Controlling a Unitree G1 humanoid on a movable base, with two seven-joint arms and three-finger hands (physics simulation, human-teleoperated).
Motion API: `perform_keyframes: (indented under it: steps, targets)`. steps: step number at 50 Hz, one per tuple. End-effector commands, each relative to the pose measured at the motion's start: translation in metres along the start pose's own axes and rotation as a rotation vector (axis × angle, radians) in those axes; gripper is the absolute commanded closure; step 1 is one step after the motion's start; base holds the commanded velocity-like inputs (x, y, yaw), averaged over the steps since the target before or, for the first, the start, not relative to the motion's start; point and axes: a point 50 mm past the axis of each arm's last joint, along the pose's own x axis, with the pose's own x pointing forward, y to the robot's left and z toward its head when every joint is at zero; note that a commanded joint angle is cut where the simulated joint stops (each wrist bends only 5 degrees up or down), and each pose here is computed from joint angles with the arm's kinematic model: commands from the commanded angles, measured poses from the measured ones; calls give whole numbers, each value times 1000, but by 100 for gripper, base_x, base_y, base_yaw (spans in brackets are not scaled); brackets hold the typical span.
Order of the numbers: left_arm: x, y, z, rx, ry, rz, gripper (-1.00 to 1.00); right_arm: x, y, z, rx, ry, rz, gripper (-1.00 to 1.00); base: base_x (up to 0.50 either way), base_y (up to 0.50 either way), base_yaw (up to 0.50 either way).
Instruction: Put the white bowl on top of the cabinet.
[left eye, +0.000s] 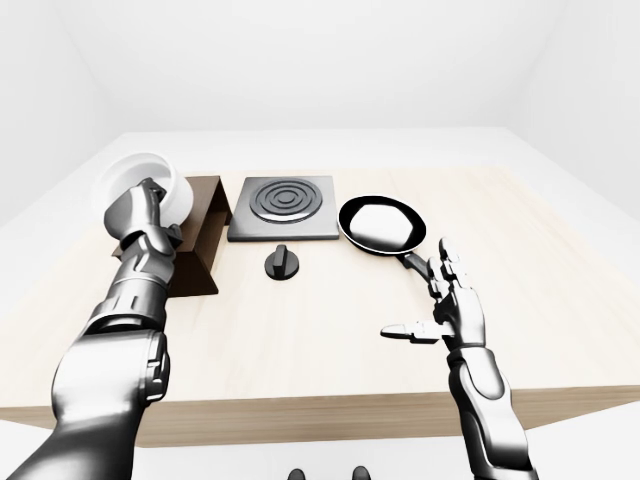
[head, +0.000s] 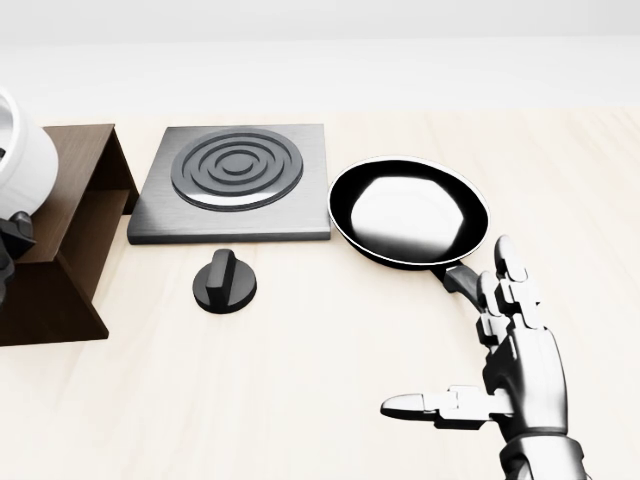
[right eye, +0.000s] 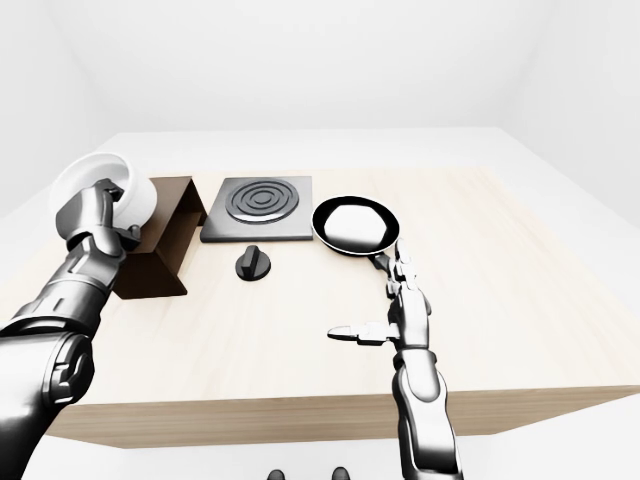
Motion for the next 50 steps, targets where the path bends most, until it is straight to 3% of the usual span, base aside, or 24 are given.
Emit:
perform_keyframes:
  steps: [1,15,16,17,50]
  targets:
    - [1,4,5,-16,-10,41,100,0,1,0,-1,0,0,-100,0,0,0]
    - [0,2,4,-21,-3,38,100,0,1,-1,-2,0,2,-100,0,0,0]
    - [0,2,4,-19,-4,42,61,0,1,-1,-2,0,3,-100,0,0,0]
    - [0,2,4,-20,-4,42,-100,0,1,-1,-2,0,3,-100,0,0,0]
    - [2,9,4,-21,-31,41,-100,0,2,-2,-5,4,8,-100,0,0,0]
